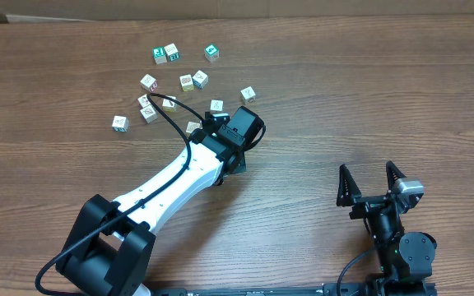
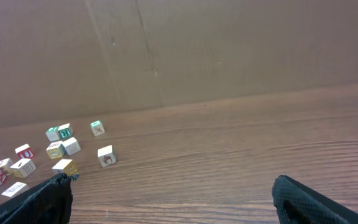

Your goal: Form a tower

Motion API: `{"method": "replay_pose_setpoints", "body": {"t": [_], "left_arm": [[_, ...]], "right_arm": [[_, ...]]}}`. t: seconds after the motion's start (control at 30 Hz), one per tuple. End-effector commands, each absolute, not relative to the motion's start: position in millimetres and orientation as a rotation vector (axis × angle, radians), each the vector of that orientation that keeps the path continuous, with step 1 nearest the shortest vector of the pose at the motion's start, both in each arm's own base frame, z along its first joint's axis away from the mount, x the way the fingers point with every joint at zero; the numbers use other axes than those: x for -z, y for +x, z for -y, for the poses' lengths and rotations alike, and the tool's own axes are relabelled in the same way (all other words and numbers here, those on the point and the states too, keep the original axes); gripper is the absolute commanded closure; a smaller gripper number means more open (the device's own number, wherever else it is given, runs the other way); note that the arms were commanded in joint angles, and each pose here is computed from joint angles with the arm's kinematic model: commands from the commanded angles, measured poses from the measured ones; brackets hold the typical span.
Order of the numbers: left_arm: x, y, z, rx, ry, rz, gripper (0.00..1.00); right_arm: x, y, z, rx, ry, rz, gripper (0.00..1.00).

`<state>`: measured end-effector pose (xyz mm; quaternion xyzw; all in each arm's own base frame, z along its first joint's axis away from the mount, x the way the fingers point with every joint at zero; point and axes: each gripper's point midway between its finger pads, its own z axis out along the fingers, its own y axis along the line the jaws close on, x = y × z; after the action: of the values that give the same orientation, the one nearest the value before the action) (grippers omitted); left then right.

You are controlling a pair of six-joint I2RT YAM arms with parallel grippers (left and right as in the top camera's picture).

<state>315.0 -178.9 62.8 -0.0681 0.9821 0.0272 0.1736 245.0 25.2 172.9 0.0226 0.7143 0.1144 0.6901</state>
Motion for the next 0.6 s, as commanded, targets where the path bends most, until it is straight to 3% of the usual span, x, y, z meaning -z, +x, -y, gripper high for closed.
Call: {"method": "replay_pose_setpoints", "body": {"t": [0.0, 0.57], "left_arm": [[-59.9, 316.7, 177.6, -0.115, -0.157, -2.771, 0.96], [-60.8, 320.6, 185.4, -0.063, -0.143, -2.763, 0.96]], "right_arm": [[-171.5, 245.0, -25.2, -0.259, 0.051, -1.592, 0.00], [-171.5, 245.0, -25.2, -0.259, 0.051, -1.592, 0.00]]}}
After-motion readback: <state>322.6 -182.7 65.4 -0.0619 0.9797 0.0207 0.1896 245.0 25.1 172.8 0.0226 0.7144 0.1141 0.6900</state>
